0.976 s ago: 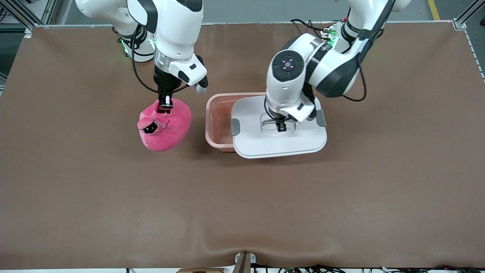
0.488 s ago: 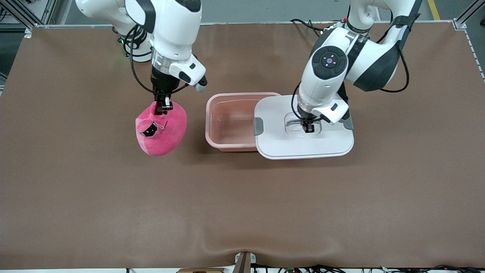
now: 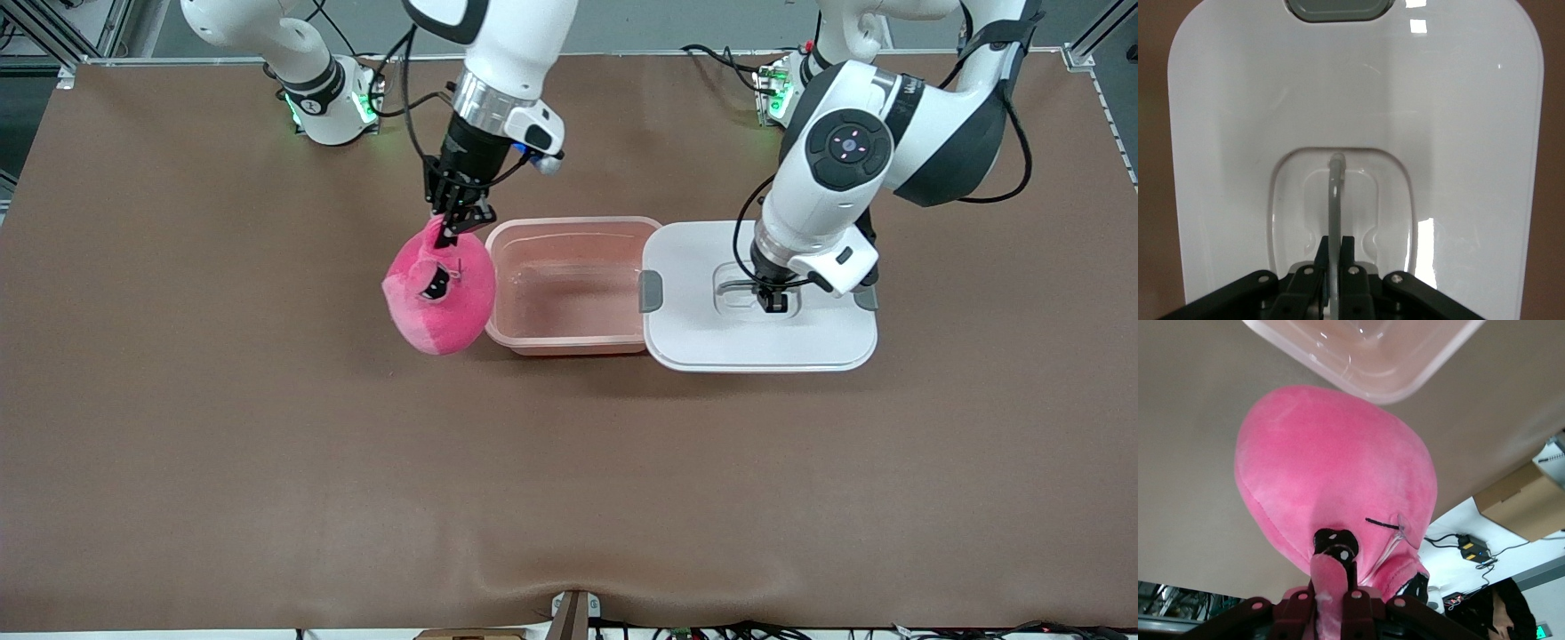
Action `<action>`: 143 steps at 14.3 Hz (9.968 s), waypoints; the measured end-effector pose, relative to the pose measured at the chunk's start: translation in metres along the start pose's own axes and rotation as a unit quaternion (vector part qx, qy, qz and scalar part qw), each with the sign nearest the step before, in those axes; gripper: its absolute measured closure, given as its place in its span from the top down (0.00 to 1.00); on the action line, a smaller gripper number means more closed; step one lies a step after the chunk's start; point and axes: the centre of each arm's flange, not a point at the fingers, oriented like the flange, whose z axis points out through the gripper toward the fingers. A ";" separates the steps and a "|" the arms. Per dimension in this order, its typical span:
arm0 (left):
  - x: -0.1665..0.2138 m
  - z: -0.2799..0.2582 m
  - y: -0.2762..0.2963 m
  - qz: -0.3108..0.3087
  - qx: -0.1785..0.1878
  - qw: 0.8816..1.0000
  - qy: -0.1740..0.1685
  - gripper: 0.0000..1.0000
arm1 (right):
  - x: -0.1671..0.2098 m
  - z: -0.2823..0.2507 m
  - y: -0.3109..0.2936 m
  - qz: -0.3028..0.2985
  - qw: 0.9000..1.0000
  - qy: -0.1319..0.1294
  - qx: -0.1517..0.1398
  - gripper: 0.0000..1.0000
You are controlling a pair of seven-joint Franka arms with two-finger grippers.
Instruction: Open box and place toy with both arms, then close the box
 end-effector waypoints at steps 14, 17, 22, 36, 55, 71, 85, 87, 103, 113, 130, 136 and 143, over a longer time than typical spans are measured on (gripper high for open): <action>0.041 0.006 0.003 0.036 0.014 0.999 -0.009 0.07 | 0.108 0.017 0.036 -0.111 0.990 -0.038 0.080 0.12; 0.048 0.005 0.006 0.032 0.013 0.999 -0.010 0.07 | 0.110 0.003 0.035 -0.115 0.990 -0.028 0.079 0.12; 0.059 0.005 0.008 0.036 0.018 0.999 -0.022 0.07 | 0.125 0.001 0.032 -0.125 0.989 -0.022 0.082 0.17; 0.060 0.007 0.007 0.038 0.021 0.999 -0.027 0.07 | -0.011 -0.032 0.044 0.001 0.987 0.091 0.131 1.00; -0.043 -0.009 -0.014 -0.005 0.013 0.998 -0.057 0.07 | -0.368 0.218 -0.058 0.543 0.763 0.123 0.328 1.00; -0.193 0.030 -0.025 -0.078 0.023 0.995 -0.057 0.07 | -0.446 0.216 -0.187 0.815 0.453 0.119 0.340 1.00; -0.253 0.079 -0.050 -0.061 -0.002 0.997 -0.046 0.07 | -0.449 0.165 -0.197 0.845 0.405 0.120 0.327 1.00; -0.257 0.080 -0.054 -0.048 -0.004 0.998 -0.045 0.07 | -0.449 0.165 -0.196 0.845 0.405 0.121 0.327 1.00; -0.264 0.094 -0.058 -0.019 0.000 0.999 -0.039 0.07 | -0.447 0.181 -0.194 0.845 0.400 0.115 0.336 1.00; -0.270 0.097 -0.064 -0.007 -0.005 0.999 -0.031 0.07 | -0.446 0.185 -0.199 0.843 0.398 0.109 0.344 1.00; -0.272 0.092 -0.066 -0.032 -0.013 0.999 -0.025 0.07 | -0.442 0.184 -0.200 0.838 0.401 0.105 0.355 1.00; -0.273 0.094 -0.069 -0.033 -0.011 0.999 -0.022 0.07 | -0.435 0.176 -0.192 0.834 0.411 0.109 0.353 1.00; -0.273 0.093 -0.068 -0.032 -0.011 0.999 -0.022 0.22 | -0.437 0.176 -0.191 0.836 0.410 0.112 0.347 1.00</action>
